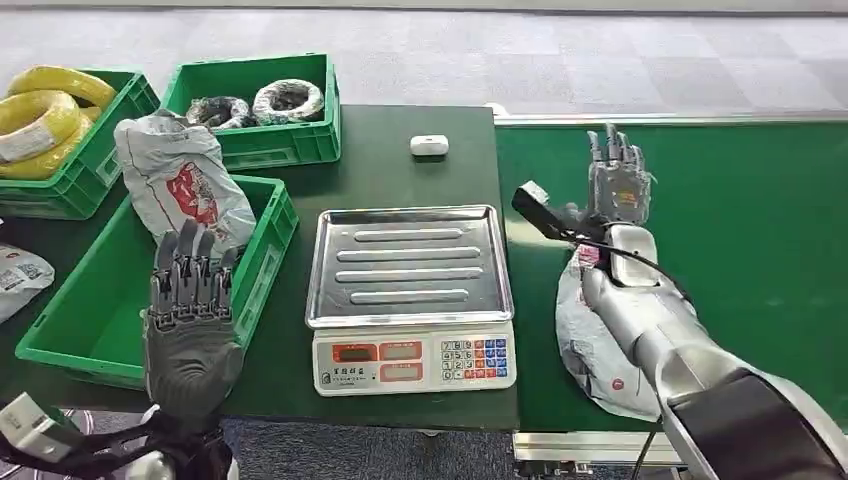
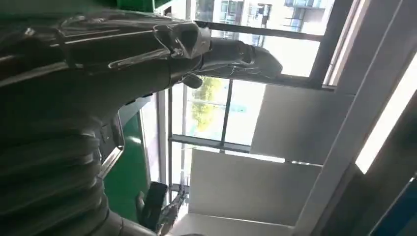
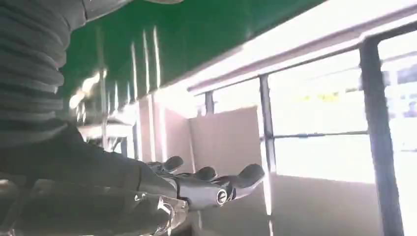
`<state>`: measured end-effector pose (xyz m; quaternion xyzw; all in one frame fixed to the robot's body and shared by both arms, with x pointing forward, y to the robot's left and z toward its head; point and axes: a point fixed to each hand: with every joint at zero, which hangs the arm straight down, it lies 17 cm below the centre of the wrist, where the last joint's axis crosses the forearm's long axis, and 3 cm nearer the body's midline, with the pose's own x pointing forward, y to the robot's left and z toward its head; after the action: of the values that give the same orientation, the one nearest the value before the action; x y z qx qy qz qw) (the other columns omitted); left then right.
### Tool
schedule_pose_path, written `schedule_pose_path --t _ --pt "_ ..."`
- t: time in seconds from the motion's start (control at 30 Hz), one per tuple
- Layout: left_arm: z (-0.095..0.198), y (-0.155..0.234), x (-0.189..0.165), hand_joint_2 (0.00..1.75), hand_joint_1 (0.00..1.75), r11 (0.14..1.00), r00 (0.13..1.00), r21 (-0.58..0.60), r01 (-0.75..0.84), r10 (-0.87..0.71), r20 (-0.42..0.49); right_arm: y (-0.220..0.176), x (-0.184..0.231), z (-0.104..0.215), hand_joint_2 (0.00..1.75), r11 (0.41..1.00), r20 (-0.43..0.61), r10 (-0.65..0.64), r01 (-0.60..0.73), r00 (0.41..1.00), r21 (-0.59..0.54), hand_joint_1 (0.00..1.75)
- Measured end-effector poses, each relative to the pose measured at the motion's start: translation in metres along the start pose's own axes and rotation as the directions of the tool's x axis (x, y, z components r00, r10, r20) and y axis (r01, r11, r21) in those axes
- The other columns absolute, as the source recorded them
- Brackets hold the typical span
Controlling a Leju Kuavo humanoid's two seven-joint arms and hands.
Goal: Moved the parcel from conveyor to table for the left to box.
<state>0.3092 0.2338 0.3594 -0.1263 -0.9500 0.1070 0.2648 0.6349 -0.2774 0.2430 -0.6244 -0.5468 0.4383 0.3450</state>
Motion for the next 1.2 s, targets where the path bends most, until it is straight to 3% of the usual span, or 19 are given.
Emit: schedule_pose_path --t 0.1,0.23,0.4,0.57,0.87,1.07,1.2 --pt "-0.006 -0.004 -0.003 1.75 0.00 1.000 1.000 0.002 -0.024 0.024 0.007 0.002 0.003 0.010 1.75 0.991 0.036 0.128 -0.127 0.991 -0.037 0.00" --pt "-0.009 -0.009 -0.008 1.75 0.00 0.999 0.999 -0.012 -0.040 0.040 0.007 0.008 -0.002 0.013 1.75 0.989 0.035 0.144 -0.144 0.989 -0.026 0.00" --pt "-0.012 -0.012 -0.011 1.75 0.00 0.998 0.999 -0.032 -0.048 0.049 0.009 0.061 -0.019 0.030 1.75 0.954 0.006 0.178 -0.174 0.984 0.245 0.00" --pt "-0.013 -0.013 -0.014 1.75 0.00 0.998 0.999 -0.044 -0.050 0.050 0.005 0.083 -0.021 0.041 1.75 0.916 -0.003 0.181 -0.167 0.983 0.364 0.00" --pt "-0.012 -0.013 -0.014 1.75 0.00 0.998 0.999 -0.048 -0.047 0.048 0.003 0.086 -0.019 0.044 1.75 0.898 0.000 0.222 -0.205 0.975 0.391 0.00" --pt "-0.009 -0.014 -0.015 1.75 0.00 0.997 0.999 -0.057 -0.044 0.044 -0.003 0.088 -0.043 0.047 1.75 0.848 -0.063 0.323 -0.259 0.944 0.462 0.00" --pt "-0.009 -0.014 -0.016 1.75 0.00 0.998 0.999 -0.054 -0.041 0.040 -0.003 0.105 -0.048 0.062 1.75 0.791 -0.085 0.312 -0.209 0.946 0.575 0.00"
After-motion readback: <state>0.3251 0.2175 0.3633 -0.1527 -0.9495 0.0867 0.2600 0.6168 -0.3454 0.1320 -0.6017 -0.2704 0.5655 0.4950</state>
